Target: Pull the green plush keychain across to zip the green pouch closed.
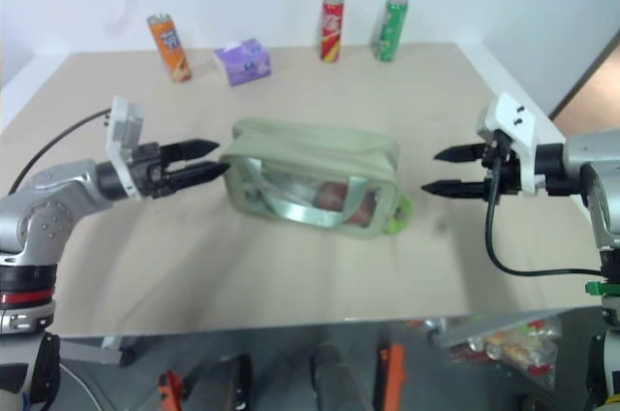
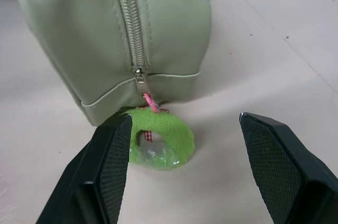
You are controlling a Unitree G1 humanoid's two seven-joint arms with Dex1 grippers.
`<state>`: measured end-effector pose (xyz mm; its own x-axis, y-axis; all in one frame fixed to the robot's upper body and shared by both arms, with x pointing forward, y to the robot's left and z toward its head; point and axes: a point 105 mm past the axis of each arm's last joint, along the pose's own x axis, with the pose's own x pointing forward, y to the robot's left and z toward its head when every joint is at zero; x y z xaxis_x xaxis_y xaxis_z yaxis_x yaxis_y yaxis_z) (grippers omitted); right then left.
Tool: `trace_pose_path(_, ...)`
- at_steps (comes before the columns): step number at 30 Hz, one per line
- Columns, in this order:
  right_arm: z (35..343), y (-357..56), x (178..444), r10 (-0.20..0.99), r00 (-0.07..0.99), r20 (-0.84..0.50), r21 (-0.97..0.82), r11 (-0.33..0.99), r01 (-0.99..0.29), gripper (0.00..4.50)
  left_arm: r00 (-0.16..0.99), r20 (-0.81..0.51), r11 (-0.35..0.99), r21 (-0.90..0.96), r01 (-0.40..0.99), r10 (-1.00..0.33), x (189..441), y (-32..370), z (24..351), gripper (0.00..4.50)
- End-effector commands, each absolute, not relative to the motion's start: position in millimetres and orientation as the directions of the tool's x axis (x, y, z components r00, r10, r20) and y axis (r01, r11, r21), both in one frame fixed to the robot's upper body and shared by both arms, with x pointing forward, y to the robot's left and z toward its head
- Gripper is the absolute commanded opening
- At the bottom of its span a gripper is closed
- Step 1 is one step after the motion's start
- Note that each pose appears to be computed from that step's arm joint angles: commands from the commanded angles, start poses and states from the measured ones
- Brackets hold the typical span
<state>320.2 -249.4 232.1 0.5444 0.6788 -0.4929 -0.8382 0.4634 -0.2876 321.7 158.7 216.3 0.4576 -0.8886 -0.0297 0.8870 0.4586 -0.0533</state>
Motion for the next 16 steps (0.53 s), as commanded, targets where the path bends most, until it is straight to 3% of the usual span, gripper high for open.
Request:
trace_pose_path(1, 256, -251, 319, 0.683, 0.586, -0.437, -0.345, 0.474, -0.810, 3.35, 0.483, -0.120, 0.490, -0.028, 0.872, -0.867, 304, 195, 213, 4.48)
trace_pose_path(4, 262, -253, 319, 0.697, 0.592, -0.404, -0.334, 0.491, -0.805, 3.35, 0.528, -0.189, 0.540, -0.015, 0.841, -0.828, 294, 223, 206, 4.48)
trace_pose_path(8, 269, -256, 319, 0.717, 0.615, -0.329, -0.299, 0.539, -0.788, 3.35, 0.640, -0.029, 0.640, -0.057, 0.766, -0.768, 292, 253, 232, 4.48)
trace_pose_path(12, 274, -253, 316, 0.746, 0.626, -0.226, -0.252, 0.576, -0.778, 3.35, 0.667, 0.084, 0.662, -0.078, 0.745, -0.741, 292, 251, 244, 4.48)
trace_pose_path(16, 280, -248, 310, 0.763, 0.635, -0.121, -0.203, 0.607, -0.768, 3.35, 0.681, 0.065, 0.673, -0.107, 0.732, -0.730, 294, 243, 233, 4.48)
